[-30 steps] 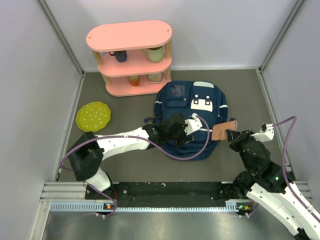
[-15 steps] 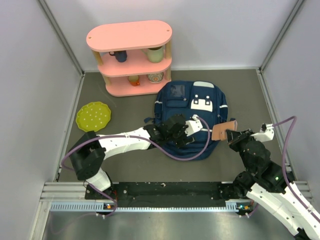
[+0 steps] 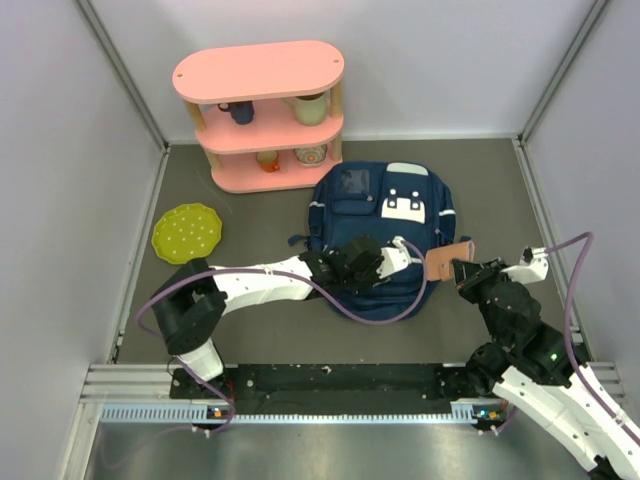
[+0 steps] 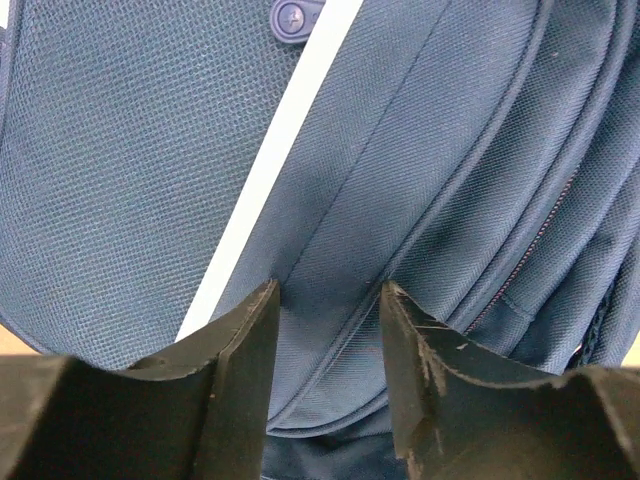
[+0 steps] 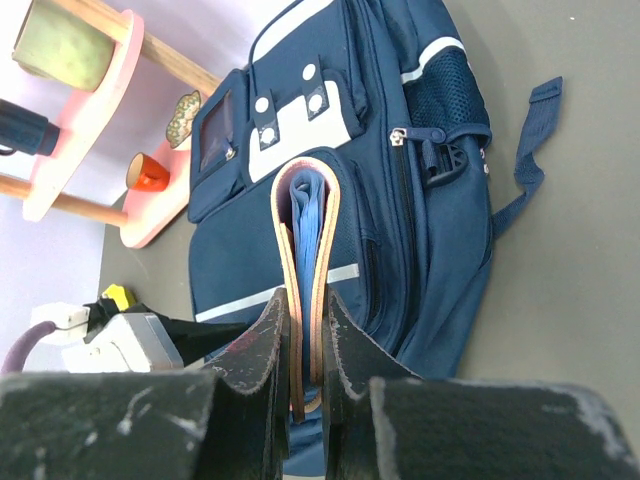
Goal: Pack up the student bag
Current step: Place the personal item in the student bag.
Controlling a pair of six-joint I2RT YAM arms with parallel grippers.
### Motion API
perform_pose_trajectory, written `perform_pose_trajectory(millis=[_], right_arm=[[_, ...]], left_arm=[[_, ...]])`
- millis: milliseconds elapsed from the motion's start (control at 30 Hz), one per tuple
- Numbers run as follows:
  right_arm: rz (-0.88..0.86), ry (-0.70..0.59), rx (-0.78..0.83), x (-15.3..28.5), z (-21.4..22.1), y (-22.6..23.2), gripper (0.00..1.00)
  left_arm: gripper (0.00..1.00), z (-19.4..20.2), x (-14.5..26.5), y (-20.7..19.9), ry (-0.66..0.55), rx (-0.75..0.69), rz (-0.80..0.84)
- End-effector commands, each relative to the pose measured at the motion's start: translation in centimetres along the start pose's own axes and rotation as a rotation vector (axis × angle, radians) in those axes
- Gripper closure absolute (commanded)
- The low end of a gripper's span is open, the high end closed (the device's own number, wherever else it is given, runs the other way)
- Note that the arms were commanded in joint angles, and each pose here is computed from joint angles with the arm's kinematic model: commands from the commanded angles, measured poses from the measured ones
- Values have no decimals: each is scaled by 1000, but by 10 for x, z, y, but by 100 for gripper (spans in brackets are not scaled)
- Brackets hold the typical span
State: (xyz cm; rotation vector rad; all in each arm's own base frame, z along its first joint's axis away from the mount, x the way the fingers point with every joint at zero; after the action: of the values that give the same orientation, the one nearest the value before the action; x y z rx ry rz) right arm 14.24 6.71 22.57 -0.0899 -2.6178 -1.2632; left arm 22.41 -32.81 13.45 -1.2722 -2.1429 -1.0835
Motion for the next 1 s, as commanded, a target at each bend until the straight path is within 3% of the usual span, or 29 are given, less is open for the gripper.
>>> perform_pose_trajectory(millis=[0, 367, 700, 967], right_arm=[[-32, -25, -33, 2, -6, 7, 97], [-45, -11, -36, 6, -6, 6, 97], [-78, 4, -80, 17, -9, 4, 100], [-139, 128, -131, 29, 2, 7, 100]], left_arm=[[56, -25, 10, 29, -74, 31, -143], [99, -43, 36, 39, -143, 33, -153], [100, -56, 42, 50, -152, 73, -198], [100, -101, 65, 76, -237, 255, -216]])
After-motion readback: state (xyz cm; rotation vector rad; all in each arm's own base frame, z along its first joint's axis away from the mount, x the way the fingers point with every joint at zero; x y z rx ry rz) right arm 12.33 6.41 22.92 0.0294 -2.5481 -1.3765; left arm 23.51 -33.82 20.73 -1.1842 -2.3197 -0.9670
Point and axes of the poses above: each gripper's point midway between its finger pads, its own x axis back along the fingers, its own y axis along the line the jaws close on, z = x × y, the point moved 6 cm from there along x, back along the fingers, and after that the axes turned 8 degrees about -x, right-handed, at the moved point
